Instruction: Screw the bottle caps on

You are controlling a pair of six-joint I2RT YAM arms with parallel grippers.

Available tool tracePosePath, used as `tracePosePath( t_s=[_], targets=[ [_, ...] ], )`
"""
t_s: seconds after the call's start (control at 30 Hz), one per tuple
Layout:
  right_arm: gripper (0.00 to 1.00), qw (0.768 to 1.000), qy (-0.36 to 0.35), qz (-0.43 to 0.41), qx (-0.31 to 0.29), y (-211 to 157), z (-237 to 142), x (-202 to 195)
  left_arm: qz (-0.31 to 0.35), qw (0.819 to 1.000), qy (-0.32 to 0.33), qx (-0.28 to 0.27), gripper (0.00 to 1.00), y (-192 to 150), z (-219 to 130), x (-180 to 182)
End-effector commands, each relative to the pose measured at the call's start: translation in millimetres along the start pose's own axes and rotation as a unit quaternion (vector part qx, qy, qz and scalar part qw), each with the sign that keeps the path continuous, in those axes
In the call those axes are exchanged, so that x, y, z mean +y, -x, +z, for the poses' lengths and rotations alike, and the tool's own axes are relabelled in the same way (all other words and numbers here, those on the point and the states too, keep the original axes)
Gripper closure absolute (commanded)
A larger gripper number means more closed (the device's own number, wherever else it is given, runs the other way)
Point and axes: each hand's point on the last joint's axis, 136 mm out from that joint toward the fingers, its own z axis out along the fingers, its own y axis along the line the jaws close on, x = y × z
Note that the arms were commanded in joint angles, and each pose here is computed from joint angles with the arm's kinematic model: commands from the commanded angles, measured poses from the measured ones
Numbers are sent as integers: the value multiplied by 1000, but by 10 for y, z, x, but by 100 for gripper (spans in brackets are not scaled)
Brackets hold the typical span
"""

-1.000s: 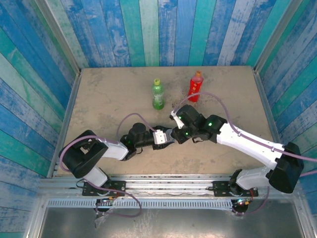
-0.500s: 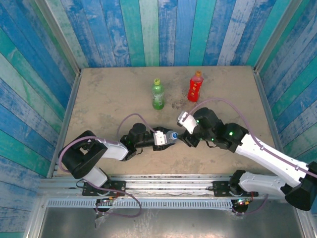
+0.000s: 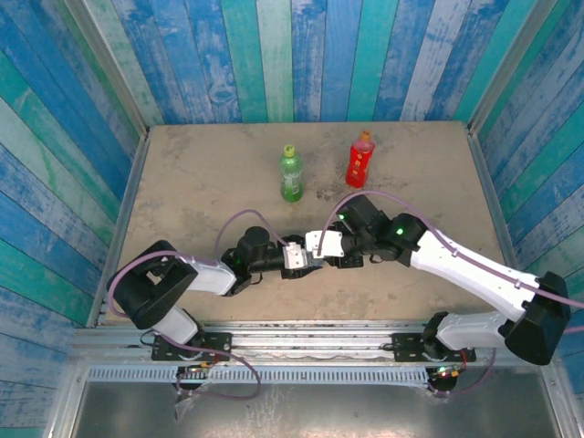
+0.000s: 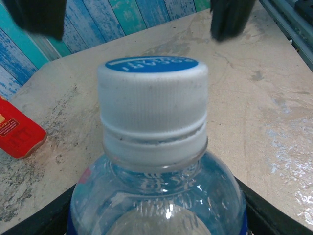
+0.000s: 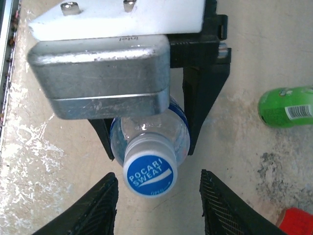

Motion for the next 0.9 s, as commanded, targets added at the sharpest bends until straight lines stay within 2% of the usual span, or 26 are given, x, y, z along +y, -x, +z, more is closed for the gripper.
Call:
tracePosePath(
  t_s=[0.0, 0.13, 0.23, 0.3, 0.37, 0.43, 0.5, 0.6, 0.7, 0.73, 0.8, 0.87],
  targets=[
    [57, 999, 21, -35, 7, 17, 27, 36, 12, 1000, -2, -12, 36, 128, -18, 18],
    [64, 999, 23, -31, 24, -37, 102, 22, 12, 1000, -2, -11, 36, 118, -13, 20],
    [78, 999, 22, -22, 25, -34, 107, 15, 11, 1000, -1, -10, 36, 115, -11, 26],
    [82, 1000, 19, -7, 23, -20, 95, -2, 11, 1000, 1, -9, 35, 110, -12, 28],
    [86, 999, 9, 30, 20, -6, 83, -30, 11, 1000, 6, -8, 36, 115, -17, 47],
    [92, 994, -24, 109, 10, 19, 89, -146, 11, 1000, 16, -7, 35, 118, -28, 78],
    [97, 969, -74, 234, 1, -14, 109, -303, 12, 1000, 23, -5, 36, 108, -42, 91],
    [100, 887, -121, 446, -26, -75, 83, -448, 13, 999, 28, -6, 36, 114, -45, 108],
    [99, 793, -107, 598, -44, -72, 97, -372, 13, 999, 30, -7, 36, 112, -42, 112],
    [98, 769, -97, 630, -51, -46, 99, -338, 11, 999, 31, -8, 36, 113, -40, 115],
    [92, 759, -92, 642, -56, -30, 84, -302, 9, 999, 30, -7, 36, 100, -36, 112],
    [83, 785, -107, 607, -62, -50, 22, -328, 8, 1000, 28, -11, 36, 121, -39, 108]
  ],
)
